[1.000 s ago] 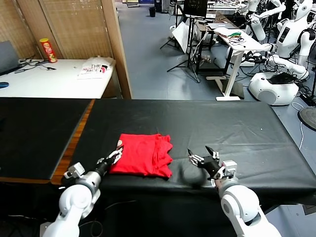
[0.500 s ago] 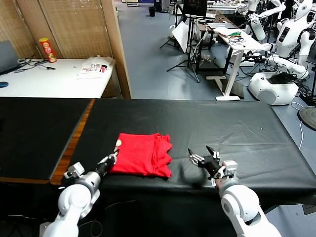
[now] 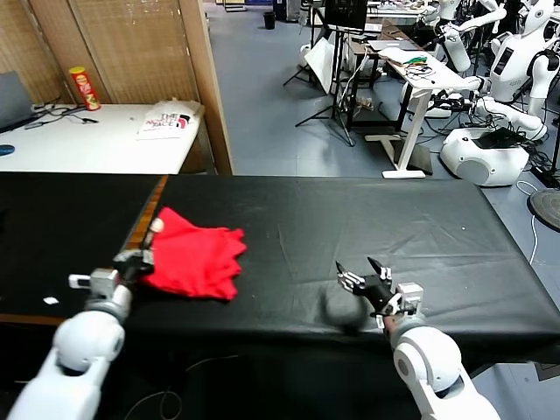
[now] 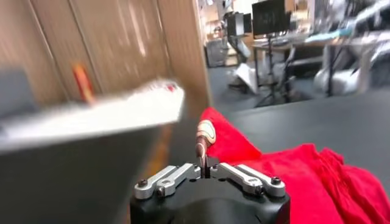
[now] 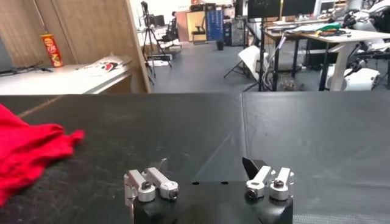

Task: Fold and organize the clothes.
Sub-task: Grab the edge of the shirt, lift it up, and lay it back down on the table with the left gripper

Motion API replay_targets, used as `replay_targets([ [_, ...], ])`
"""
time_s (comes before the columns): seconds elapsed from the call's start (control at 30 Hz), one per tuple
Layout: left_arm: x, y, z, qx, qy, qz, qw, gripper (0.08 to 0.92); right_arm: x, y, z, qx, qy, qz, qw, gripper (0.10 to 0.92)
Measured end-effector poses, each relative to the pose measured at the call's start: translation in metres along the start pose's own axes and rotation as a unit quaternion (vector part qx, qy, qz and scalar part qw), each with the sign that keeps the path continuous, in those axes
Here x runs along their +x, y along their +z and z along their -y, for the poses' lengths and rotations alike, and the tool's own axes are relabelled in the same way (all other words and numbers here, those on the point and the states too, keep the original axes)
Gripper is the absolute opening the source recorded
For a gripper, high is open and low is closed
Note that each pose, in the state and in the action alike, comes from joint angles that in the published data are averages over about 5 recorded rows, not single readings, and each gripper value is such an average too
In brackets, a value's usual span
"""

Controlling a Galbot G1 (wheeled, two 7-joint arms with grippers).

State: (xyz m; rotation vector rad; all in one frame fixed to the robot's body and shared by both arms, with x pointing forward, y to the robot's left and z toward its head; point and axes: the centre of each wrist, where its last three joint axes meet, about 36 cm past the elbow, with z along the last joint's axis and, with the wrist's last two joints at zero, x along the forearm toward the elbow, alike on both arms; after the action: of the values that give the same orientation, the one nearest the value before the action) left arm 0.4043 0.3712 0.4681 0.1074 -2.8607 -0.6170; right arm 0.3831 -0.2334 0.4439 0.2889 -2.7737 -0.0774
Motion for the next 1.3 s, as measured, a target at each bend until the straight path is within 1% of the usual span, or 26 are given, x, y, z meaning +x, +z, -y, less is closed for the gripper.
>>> replay_targets([
  [0.07, 0.004, -0.008, -0.009, -0.046, -0.01, 0.007, 0.999, 0.154, 0.0, 0.0, -0.001, -0.001, -0.001, 0.0, 1.0, 0.798],
  [0.13, 0.008, -0.018, -0.012, -0.074, -0.016, 0.013, 0.997, 0.154, 0.0, 0.001, -0.002, -0.002, -0.002, 0.0, 1.0, 0.798],
  [0.23, 0.016, -0.033, -0.003, -0.078, -0.015, 0.019, 0.997, 0.154, 0.0, 0.003, -0.002, -0.004, -0.002, -0.003, 1.0, 0.798],
  [0.3, 0.021, -0.04, 0.01, -0.059, -0.005, 0.02, 0.998, 0.154, 0.0, 0.004, -0.003, -0.004, -0.002, -0.004, 1.0, 0.798],
  [0.37, 0.025, -0.044, 0.027, -0.026, 0.014, 0.02, 0.999, 0.154, 0.001, 0.005, -0.003, -0.004, -0.001, -0.005, 1.0, 0.798],
  [0.43, 0.028, -0.046, 0.046, 0.012, 0.042, 0.02, 0.999, 0.154, 0.002, 0.005, -0.002, -0.004, 0.0, -0.005, 1.0, 0.798],
  [0.6, 0.034, -0.043, 0.103, 0.088, 0.109, 0.008, 0.99, 0.154, 0.002, 0.005, 0.002, -0.003, 0.001, -0.006, 1.0, 0.798],
  [0.7, 0.038, -0.039, 0.138, 0.122, 0.135, 0.003, 0.983, 0.154, 0.001, 0.005, 0.004, -0.002, 0.0, -0.005, 1.0, 0.798],
  [0.8, 0.042, -0.036, 0.17, 0.152, 0.153, 0.003, 0.976, 0.167, 0.0, 0.004, 0.005, -0.002, -0.005, -0.002, 1.0, 0.798],
  [0.83, 0.043, -0.035, 0.179, 0.161, 0.158, 0.005, 0.974, 0.19, 0.0, 0.003, 0.005, -0.003, -0.007, -0.001, 1.0, 0.798],
  [0.9, 0.046, -0.033, 0.195, 0.178, 0.167, 0.01, 0.97, 0.269, -0.001, 0.003, 0.005, -0.004, -0.014, 0.0, 1.0, 0.798],
  [1.03, 0.05, -0.032, 0.214, 0.209, 0.176, 0.028, 0.962, 0.487, -0.002, 0.0, 0.004, -0.009, -0.029, -0.003, 1.0, 0.798],
  [1.07, 0.051, -0.033, 0.215, 0.213, 0.176, 0.035, 0.96, 0.554, -0.003, -0.001, 0.003, -0.014, -0.035, -0.007, 0.999, 0.798],
  [1.17, 0.052, -0.034, 0.212, 0.221, 0.175, 0.054, 0.958, 0.704, -0.005, -0.002, -0.001, -0.035, -0.063, -0.028, 0.997, 0.798],
  [1.2, 0.052, -0.035, 0.21, 0.222, 0.174, 0.061, 0.957, 0.74, -0.007, -0.001, -0.004, -0.044, -0.075, -0.038, 0.995, 0.798],
  [1.27, 0.052, -0.036, 0.202, 0.221, 0.17, 0.077, 0.957, 0.783, -0.012, 0.0, -0.011, -0.062, -0.102, -0.058, 0.991, 0.798],
  [1.3, 0.053, -0.036, 0.197, 0.22, 0.166, 0.087, 0.957, 0.79, -0.016, 0.0, -0.016, -0.069, -0.115, -0.067, 0.989, 0.798],
])
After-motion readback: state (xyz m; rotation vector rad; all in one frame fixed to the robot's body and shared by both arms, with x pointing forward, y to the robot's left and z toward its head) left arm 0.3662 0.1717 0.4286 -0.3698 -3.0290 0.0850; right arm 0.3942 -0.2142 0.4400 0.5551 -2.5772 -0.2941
